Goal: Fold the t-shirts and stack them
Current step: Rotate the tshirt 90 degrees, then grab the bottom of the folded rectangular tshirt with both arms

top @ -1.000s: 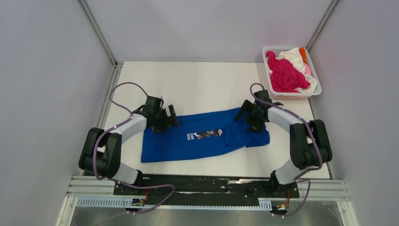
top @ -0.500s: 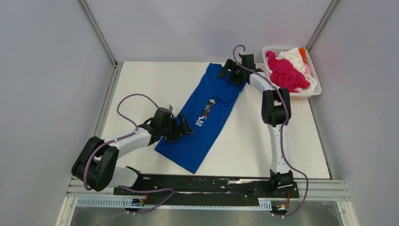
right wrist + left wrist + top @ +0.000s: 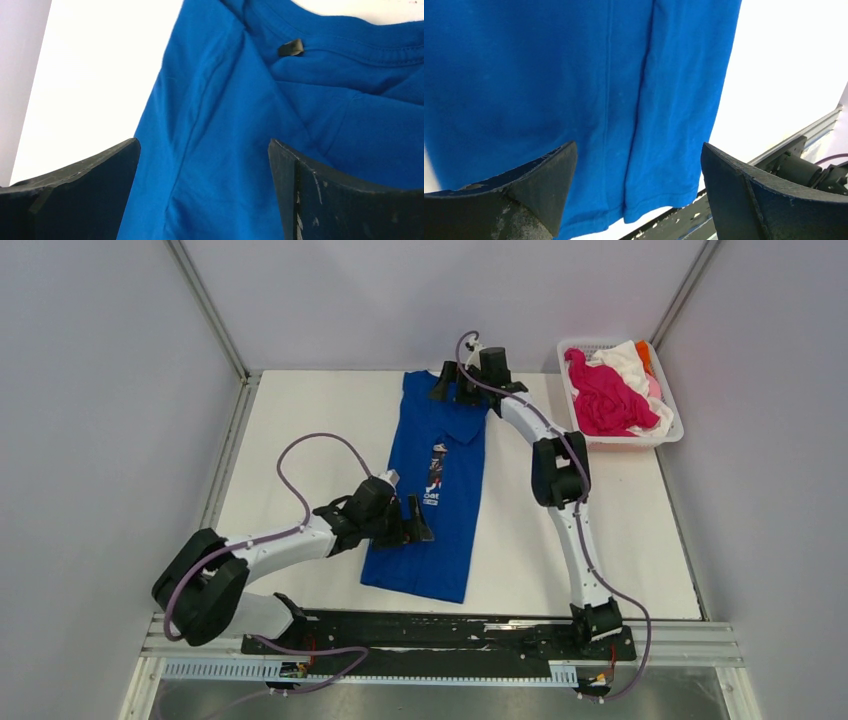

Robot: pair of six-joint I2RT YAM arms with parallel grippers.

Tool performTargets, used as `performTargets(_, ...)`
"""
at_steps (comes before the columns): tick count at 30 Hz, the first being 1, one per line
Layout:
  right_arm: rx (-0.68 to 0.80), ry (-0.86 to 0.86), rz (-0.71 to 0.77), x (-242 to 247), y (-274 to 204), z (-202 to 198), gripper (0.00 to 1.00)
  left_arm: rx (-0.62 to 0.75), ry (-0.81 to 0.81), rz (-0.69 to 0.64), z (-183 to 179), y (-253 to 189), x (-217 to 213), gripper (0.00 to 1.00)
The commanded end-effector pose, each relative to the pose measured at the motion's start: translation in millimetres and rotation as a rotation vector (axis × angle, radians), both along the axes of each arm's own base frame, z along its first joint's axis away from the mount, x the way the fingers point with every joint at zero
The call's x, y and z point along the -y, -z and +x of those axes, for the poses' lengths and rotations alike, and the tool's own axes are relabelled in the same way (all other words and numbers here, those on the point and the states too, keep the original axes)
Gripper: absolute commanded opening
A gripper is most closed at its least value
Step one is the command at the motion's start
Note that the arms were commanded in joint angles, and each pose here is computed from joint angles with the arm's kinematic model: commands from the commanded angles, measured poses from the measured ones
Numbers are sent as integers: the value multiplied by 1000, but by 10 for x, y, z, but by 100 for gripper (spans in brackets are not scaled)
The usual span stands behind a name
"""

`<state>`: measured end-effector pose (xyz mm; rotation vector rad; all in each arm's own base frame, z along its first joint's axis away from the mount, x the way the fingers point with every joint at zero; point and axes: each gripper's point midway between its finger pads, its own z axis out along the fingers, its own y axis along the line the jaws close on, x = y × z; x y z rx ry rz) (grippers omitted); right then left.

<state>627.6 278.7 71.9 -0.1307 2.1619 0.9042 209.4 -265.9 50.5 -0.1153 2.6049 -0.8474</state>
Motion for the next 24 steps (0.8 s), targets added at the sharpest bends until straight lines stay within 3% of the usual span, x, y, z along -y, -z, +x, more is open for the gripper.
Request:
performTargets(1, 305, -23, -10, 81, -1568, -119, 100, 178, -5, 37, 138, -502, -111, 100)
performTargets(5, 309, 24, -48, 262, -1950, -615, 100, 182, -56, 188, 4, -568, -547, 100)
performTargets(12, -107, 133, -76, 552, -938, -2201, 100, 71, -111, 318, -407, -355, -1105, 100)
performTargets(17, -261, 23, -103, 386, -445, -3323, 97, -50, -86, 330, -659, -29, -1180, 99)
performTargets(24, -383, -169, -149, 205, -101, -4405, 89, -130, -97, 333, -788, 277, -1205, 78)
